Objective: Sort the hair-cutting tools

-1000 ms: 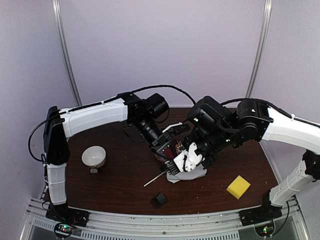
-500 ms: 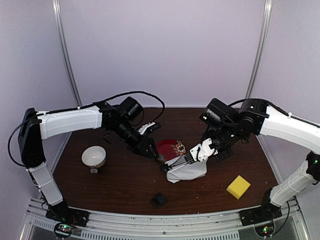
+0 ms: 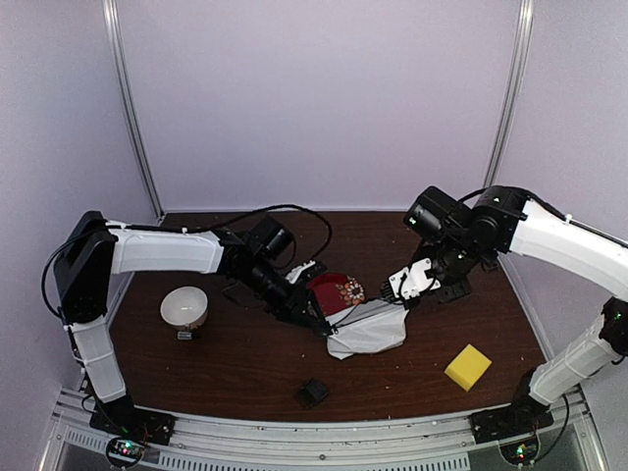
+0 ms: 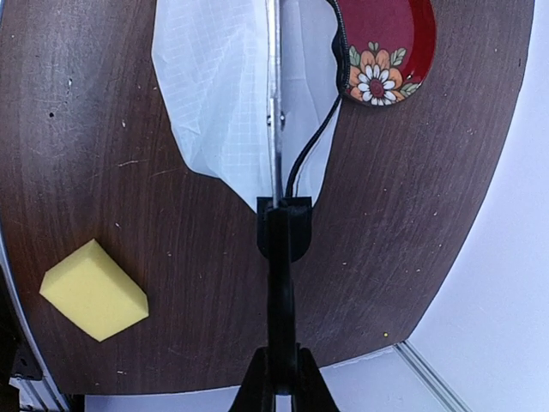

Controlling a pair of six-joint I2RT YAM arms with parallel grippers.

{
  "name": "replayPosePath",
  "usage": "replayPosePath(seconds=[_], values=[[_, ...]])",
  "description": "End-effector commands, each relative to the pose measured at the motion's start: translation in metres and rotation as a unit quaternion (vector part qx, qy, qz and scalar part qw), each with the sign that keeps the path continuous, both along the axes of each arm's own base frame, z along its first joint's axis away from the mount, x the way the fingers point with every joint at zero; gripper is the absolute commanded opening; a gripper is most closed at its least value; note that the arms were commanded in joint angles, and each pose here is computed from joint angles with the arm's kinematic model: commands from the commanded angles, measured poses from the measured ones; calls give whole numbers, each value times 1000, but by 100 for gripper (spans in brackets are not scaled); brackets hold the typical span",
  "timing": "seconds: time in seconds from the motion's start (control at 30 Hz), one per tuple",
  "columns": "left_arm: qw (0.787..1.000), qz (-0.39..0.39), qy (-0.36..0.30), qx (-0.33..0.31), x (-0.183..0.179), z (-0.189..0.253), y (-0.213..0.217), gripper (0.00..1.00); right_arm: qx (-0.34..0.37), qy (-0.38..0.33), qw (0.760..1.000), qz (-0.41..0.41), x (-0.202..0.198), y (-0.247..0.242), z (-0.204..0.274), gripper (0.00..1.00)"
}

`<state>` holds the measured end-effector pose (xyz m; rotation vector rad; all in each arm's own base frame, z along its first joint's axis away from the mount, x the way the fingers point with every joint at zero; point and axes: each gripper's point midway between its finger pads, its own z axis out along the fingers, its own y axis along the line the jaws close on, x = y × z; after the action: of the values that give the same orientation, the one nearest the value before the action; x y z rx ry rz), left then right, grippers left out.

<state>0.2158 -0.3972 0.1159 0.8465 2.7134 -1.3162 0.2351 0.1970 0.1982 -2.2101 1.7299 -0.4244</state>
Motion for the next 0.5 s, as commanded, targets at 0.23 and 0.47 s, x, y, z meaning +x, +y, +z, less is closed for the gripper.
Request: replayPosePath(seconds=[0.23, 0.47], values=[[999, -43, 9, -17, -19, 1, -24, 37, -36, -1, 999, -31, 13, -1, -15, 0], [999, -42, 4, -25, -18, 7, -29, 5, -39, -3, 998, -46, 22, 6, -25, 0]])
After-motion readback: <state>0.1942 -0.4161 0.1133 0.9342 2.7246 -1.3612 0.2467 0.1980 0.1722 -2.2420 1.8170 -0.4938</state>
